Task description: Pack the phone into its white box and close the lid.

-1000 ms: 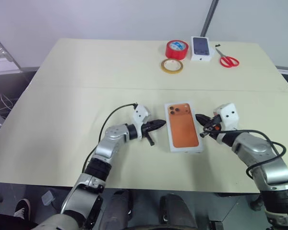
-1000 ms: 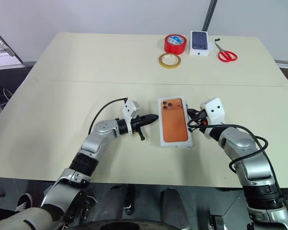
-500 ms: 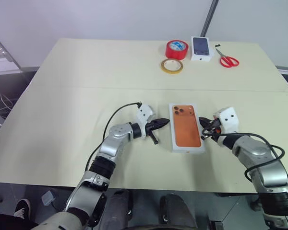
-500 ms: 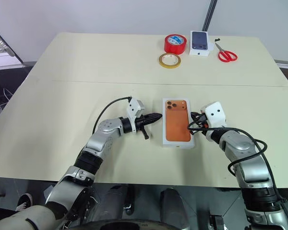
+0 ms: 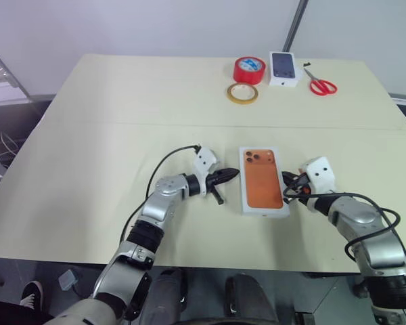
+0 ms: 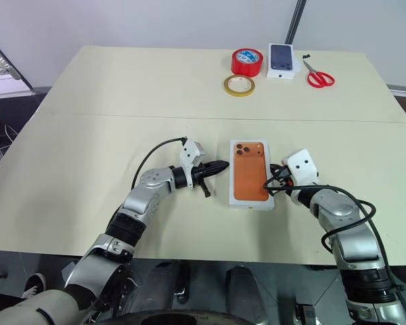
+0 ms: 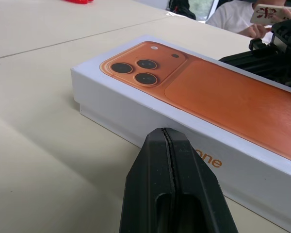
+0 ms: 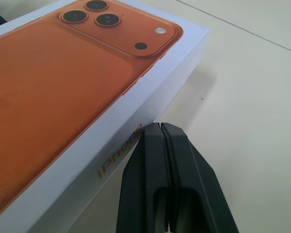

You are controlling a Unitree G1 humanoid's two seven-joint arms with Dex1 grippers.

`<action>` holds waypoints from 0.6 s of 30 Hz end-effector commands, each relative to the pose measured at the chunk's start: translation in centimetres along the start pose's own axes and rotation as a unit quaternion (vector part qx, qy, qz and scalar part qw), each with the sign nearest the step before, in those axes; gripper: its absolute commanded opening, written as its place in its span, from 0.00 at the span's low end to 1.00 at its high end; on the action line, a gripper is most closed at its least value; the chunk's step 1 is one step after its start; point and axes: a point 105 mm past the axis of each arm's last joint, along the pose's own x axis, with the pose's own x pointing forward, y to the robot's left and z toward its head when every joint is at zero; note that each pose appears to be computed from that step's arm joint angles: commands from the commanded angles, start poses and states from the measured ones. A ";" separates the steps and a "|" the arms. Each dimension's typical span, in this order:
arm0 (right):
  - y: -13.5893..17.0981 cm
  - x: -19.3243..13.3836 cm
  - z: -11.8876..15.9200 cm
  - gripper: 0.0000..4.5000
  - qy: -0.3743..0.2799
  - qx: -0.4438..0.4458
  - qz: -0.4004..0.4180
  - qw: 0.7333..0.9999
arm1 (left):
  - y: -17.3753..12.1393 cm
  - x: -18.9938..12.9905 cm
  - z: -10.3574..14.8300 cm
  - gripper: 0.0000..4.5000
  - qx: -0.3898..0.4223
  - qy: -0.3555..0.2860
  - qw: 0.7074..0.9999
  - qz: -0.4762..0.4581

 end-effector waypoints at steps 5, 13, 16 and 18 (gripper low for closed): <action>0.0 0.1 -0.4 0.01 0.014 -0.042 0.000 0.999 | -0.5 0.3 1.2 0.00 0.024 -0.017 1.000 -0.011; -2.0 -0.3 1.4 0.01 -0.021 -0.043 -0.027 0.998 | 0.9 -1.2 1.5 0.00 0.020 -0.019 0.999 0.016; -3.3 -0.8 3.3 0.01 -0.062 -0.019 -0.036 0.997 | 1.4 -1.5 3.0 0.00 0.019 -0.041 0.999 0.024; -3.6 -1.1 4.5 0.01 -0.092 -0.002 -0.031 0.995 | 1.5 -1.3 4.3 0.00 0.015 -0.061 0.998 0.026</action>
